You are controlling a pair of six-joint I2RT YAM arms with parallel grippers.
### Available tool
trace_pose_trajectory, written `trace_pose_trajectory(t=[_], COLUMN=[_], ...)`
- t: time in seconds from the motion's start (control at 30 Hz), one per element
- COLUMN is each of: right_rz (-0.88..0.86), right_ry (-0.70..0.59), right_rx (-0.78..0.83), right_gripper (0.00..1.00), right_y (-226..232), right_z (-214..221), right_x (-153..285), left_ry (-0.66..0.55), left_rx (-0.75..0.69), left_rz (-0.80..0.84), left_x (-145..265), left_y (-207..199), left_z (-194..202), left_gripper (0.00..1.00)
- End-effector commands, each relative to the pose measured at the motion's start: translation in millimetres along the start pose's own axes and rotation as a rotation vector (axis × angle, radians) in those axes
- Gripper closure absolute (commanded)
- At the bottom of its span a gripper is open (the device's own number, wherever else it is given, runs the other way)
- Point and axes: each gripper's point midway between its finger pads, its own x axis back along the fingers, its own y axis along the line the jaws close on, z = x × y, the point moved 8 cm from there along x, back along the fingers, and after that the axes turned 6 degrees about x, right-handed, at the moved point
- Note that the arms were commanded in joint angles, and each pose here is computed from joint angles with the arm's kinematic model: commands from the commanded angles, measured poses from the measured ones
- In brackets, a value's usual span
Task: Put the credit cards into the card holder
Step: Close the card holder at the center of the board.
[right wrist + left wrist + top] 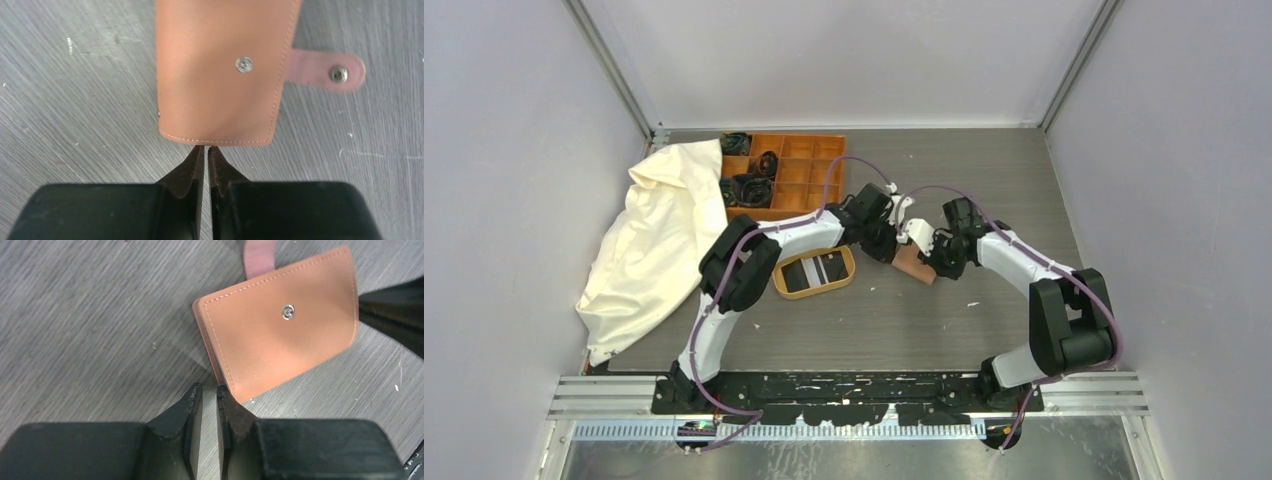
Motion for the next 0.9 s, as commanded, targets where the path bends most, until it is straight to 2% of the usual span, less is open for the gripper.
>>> trace_pose_trajectory(t=[0.0,0.07,0.1,0.17,0.27,0.33,0.43,0.5,0.57,0.67,0.87], right_rz=[0.088,0.089,0.082,0.062,0.014,-0.028,-0.152,-0.326,-0.405,-0.449,-0.406], right_ry=[-0.171,-0.248,-0.295,-0.395,-0.507,-0.549,-0.553,-0.507,-0.486,-0.46,-0.338], right_rx=[-0.115,-0.178,-0.19,-0.2,-0.133,-0.138,-0.182,-0.24,-0.277,-0.315,-0.332], right_gripper=[0.87,0.83,0.78,0.61,0.3,0.21,0.2,0.26,0.33,0.34,0.33], right_y=[-26,-31,-33,-34,-36,-47,-73,-81,-96,-112,-129], right_z=[-13,-2,0,4,-6,-15,-25,-23,-24,-22,-13], right_x=[27,45,54,71,81,82,81,71,64,50,28], left_ry=[-0.041,-0.067,-0.082,-0.112,-0.189,-0.242,-0.339,-0.41,-0.473,-0.525,-0.53], left_rx=[0.027,0.038,0.043,0.045,0.034,0.009,-0.079,-0.165,-0.243,-0.268,-0.277], left_rz=[0.097,0.105,0.092,0.053,0.003,-0.017,-0.009,0.03,0.095,0.204,0.343], left_x=[3,7,8,17,39,52,74,87,95,98,86], left_y=[-23,-25,-24,-21,-21,-19,-21,-26,-29,-20,-10], left_z=[10,13,14,15,11,11,2,-6,-16,-26,-22], left_gripper=[0.82,0.81,0.81,0.79,0.74,0.7,0.66,0.63,0.61,0.59,0.62])
